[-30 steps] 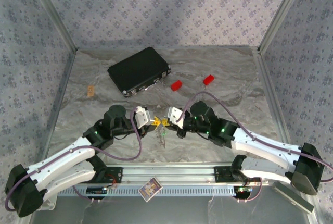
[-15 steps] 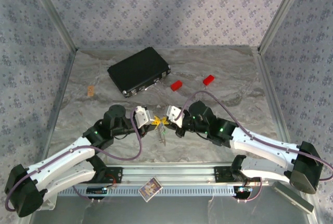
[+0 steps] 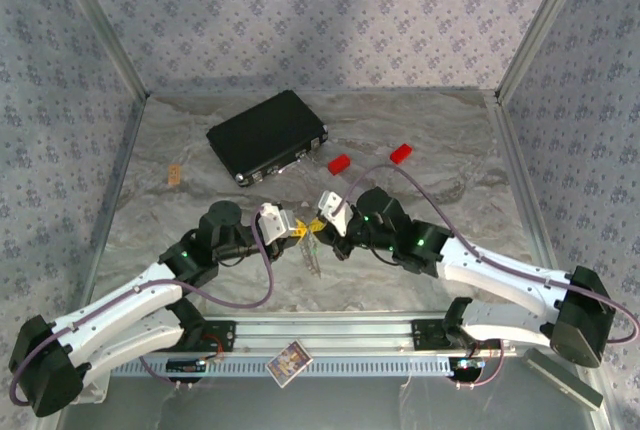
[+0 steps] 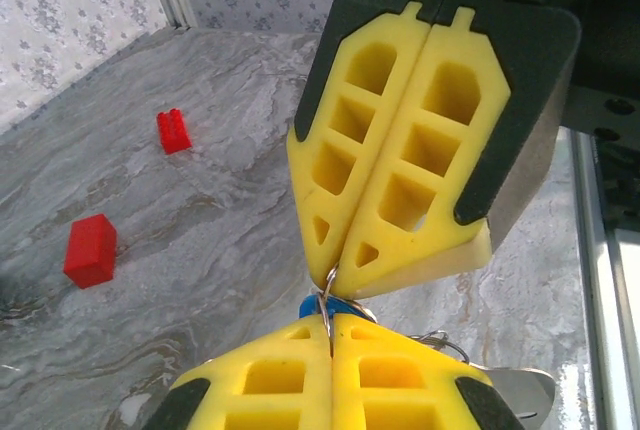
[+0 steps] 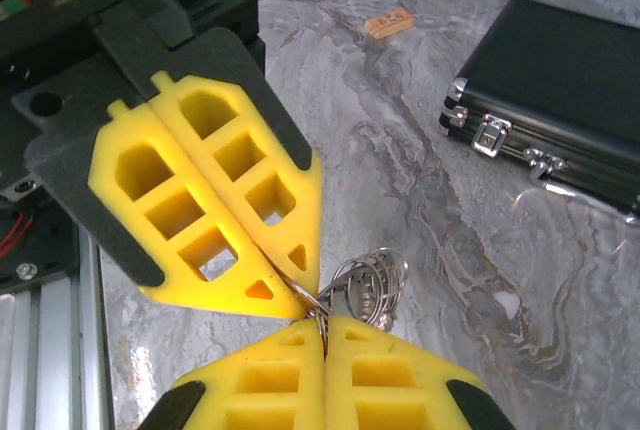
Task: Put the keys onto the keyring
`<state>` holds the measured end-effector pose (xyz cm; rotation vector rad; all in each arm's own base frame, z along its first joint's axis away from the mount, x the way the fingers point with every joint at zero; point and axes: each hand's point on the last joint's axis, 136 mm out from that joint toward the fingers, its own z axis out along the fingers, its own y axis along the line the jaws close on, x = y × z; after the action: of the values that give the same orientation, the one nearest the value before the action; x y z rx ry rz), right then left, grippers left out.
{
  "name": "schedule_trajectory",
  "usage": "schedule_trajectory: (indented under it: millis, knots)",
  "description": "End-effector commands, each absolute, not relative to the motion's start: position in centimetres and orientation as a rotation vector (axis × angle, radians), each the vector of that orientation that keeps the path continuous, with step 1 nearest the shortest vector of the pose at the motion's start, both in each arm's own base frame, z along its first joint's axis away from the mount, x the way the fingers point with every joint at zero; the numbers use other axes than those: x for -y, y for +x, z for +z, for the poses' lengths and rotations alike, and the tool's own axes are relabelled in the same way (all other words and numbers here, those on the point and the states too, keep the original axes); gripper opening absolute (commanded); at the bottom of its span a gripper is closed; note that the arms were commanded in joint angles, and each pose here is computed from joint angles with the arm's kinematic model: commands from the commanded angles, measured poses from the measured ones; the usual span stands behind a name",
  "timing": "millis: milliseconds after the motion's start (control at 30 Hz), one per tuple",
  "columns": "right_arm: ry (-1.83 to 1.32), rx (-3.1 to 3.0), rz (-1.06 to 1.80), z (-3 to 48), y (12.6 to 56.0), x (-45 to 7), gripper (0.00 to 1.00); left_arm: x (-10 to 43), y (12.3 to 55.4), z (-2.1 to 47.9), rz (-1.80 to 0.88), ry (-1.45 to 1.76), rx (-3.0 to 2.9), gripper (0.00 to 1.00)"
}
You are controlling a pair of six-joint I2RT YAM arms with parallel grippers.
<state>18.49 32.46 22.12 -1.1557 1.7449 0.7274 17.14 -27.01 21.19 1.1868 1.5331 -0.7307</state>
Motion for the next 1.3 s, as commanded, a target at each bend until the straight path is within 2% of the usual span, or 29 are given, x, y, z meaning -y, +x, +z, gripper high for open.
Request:
schedule_trajectory:
  millis: [0,233,500,733,1033,1267]
  knots:
    - [-0.962,-1.829,0.683,23.8,21.3,-31.6,0.00,27.8,15.9,21.7,-0.743,1.260,-1.450,0.00]
    - [-0.814,-1.966,0.718,23.3,22.2,-30.6,0.00,27.7,15.9,21.6,-0.679,1.265,-1.420,0.00]
    - [-0.793,-2.018,0.797,23.0,21.6,-31.1,0.00,27.5,16.3,21.6,-0.621,1.253,-1.394,0.00]
    - [-0.890,-1.970,0.762,22.8,20.9,-30.6,0.00,27.5,16.8,21.3,-0.670,1.190,-1.513,0.00]
    - [-1.174,-1.877,0.828,21.7,17.8,-31.8,0.00,27.5,16.9,21.1,-0.731,1.124,-1.589,0.00]
    - [-1.247,-1.865,0.832,21.2,17.1,-32.1,0.00,27.7,17.0,21.1,-0.729,1.130,-1.581,0.00]
